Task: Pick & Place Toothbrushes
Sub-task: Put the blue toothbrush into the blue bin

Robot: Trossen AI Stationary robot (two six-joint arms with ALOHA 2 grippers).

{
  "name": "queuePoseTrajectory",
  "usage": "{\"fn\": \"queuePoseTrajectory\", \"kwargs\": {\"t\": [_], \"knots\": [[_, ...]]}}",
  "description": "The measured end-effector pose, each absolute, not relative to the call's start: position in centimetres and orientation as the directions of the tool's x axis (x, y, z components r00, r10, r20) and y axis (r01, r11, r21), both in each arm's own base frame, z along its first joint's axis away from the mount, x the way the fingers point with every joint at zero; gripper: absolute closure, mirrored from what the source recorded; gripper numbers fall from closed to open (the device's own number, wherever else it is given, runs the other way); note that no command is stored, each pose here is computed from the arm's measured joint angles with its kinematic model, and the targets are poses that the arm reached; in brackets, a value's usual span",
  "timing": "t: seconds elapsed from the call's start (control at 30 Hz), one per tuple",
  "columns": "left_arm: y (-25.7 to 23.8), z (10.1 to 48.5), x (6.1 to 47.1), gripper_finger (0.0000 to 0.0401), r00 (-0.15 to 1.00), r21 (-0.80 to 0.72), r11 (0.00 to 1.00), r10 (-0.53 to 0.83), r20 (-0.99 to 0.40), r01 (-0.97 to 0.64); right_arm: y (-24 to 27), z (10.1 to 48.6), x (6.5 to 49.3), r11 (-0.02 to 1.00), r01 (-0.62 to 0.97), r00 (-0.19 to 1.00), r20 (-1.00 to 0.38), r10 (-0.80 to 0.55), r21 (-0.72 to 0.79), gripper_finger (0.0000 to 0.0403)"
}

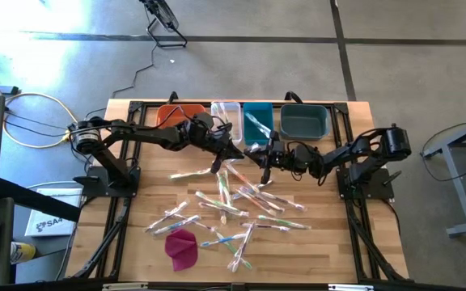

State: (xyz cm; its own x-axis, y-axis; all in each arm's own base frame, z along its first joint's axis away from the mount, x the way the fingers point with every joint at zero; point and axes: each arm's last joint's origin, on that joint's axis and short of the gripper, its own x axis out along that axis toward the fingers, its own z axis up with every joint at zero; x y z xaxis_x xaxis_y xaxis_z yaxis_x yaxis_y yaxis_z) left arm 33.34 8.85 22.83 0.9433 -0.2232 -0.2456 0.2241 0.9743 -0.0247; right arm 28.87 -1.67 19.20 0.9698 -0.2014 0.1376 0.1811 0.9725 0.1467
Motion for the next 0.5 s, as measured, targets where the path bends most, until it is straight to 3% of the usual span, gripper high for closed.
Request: {"fn": "queuePoseTrajectory", "kwargs": {"t": [0.2,0.5], "knots": [[8.91,22.8,33.35,0.0368,0.948,-0.019,0.98,-0.196,-0.251,0.198,-1.69,19.16,28.88,0.972,0.182,0.97,0.134,-0.202,0.149,0.0394],[9.0,22.76,33.35,0.0269,0.951,-0.017,0.985,-0.169,-0.258,0.17,-1.67,19.16,28.88,0.972,0.18,0.97,0.134,-0.201,0.15,0.0395]]}}
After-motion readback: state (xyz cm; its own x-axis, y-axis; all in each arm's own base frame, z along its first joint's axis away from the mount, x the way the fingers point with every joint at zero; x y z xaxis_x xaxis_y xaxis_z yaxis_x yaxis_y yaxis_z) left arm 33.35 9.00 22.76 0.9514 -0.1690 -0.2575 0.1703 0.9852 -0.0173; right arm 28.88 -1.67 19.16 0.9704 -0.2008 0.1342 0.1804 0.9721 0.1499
